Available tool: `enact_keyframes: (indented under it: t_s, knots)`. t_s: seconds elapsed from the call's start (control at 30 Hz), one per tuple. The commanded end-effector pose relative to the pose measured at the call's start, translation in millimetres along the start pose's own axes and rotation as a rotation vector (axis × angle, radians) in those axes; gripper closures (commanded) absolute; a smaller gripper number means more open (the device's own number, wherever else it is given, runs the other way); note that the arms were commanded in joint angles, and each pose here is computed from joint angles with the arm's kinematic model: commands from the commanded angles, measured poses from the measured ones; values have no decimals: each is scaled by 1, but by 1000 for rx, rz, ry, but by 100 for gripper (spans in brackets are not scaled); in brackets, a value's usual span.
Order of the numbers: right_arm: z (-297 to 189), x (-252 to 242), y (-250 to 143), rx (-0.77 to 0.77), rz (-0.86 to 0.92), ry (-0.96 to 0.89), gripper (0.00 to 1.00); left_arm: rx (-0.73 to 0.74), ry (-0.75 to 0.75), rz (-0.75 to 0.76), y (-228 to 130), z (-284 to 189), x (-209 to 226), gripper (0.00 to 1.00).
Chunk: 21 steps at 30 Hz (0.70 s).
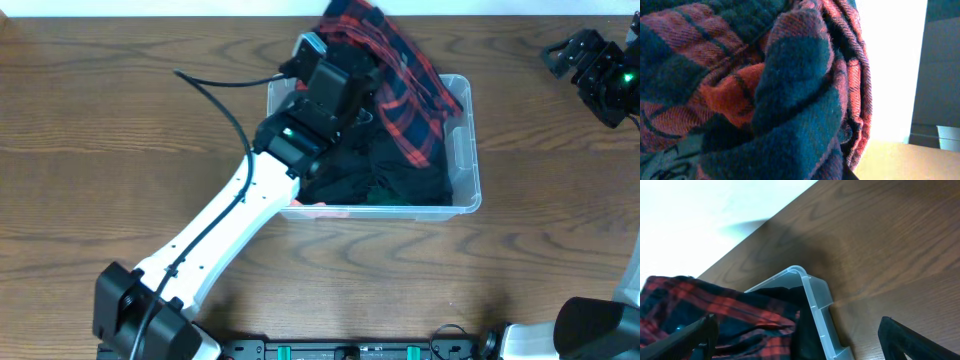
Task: Pack container
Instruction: 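Lower the plaid shirt into the bin and release it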
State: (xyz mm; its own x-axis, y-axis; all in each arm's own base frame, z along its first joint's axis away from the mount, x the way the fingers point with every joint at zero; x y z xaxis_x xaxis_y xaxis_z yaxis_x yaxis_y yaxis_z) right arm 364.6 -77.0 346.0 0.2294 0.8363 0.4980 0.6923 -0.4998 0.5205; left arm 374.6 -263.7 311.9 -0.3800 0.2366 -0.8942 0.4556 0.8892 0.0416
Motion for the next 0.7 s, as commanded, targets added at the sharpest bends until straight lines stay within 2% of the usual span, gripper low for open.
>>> enact_keyframes:
  t_s: [0.0,0.27,0.53,0.67]
  knots:
    - [-1,-1,0,2,9,7,1,-6,-35,-22,-10,-12,-11,94]
    - [-1,-1,0,2,9,7,1,-6,43,36,-32,-18,6,94]
    - [-1,-1,0,2,9,7,1,-160,223,155,-19,-26,40,94]
    - [-1,-1,0,2,9,7,1,-181,305,233,-14,-31,54,94]
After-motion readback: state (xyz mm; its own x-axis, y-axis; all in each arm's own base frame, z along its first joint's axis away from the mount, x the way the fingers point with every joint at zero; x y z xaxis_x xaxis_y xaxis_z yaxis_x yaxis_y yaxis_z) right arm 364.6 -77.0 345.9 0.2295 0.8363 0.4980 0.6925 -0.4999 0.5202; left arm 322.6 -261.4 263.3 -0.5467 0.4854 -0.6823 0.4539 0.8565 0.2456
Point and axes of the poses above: each gripper's point midway between its finger pads, its own z axis out along the fingers, its own x axis along the line the jaws close on, y = z × x, the point moved 6 cm from there along -z, back along the fingers, and after that the axes turned 8 degrees about -z, right-handed, at the moved point
